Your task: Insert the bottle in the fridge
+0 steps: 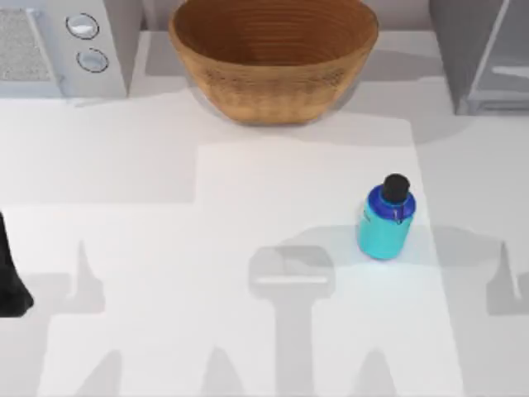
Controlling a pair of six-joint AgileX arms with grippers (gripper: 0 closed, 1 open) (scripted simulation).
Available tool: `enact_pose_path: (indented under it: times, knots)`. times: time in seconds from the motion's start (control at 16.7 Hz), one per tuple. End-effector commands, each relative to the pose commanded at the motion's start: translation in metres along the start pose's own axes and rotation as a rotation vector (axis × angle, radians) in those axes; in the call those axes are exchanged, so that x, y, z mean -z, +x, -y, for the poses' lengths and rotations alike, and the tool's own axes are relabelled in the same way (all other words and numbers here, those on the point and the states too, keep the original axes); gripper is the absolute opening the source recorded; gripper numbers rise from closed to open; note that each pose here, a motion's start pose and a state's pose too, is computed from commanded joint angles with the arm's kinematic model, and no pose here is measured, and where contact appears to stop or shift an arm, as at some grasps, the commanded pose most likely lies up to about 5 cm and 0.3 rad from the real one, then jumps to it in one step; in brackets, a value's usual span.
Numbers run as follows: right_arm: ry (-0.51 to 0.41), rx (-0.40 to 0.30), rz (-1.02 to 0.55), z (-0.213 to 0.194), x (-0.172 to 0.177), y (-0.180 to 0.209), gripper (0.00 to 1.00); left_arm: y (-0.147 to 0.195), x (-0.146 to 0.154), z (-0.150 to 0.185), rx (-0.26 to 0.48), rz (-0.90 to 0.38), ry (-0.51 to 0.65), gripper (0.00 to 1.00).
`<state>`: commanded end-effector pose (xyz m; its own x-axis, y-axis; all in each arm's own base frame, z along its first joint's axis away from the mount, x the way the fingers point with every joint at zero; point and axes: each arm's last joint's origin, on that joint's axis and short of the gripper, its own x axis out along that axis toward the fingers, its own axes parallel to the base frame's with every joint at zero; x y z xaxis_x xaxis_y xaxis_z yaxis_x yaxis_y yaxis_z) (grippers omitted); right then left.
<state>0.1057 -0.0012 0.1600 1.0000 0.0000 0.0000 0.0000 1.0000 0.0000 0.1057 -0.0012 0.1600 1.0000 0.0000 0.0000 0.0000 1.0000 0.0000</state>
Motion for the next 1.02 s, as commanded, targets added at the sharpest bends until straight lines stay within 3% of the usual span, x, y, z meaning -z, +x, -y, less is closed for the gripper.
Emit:
enact_pose_path:
  times: [0.42,1.02]
  knots:
    - [0.003,-0.024,-0.022,-0.001,-0.001,0.007,1.00,0.000,0.000,0.000,0.000,0.000,0.000,1.00]
    - [-0.033,-0.248,0.007,-0.016,-0.021,0.046,1.00,0.000,0.000,0.000,0.000,0.000,0.000,1.00]
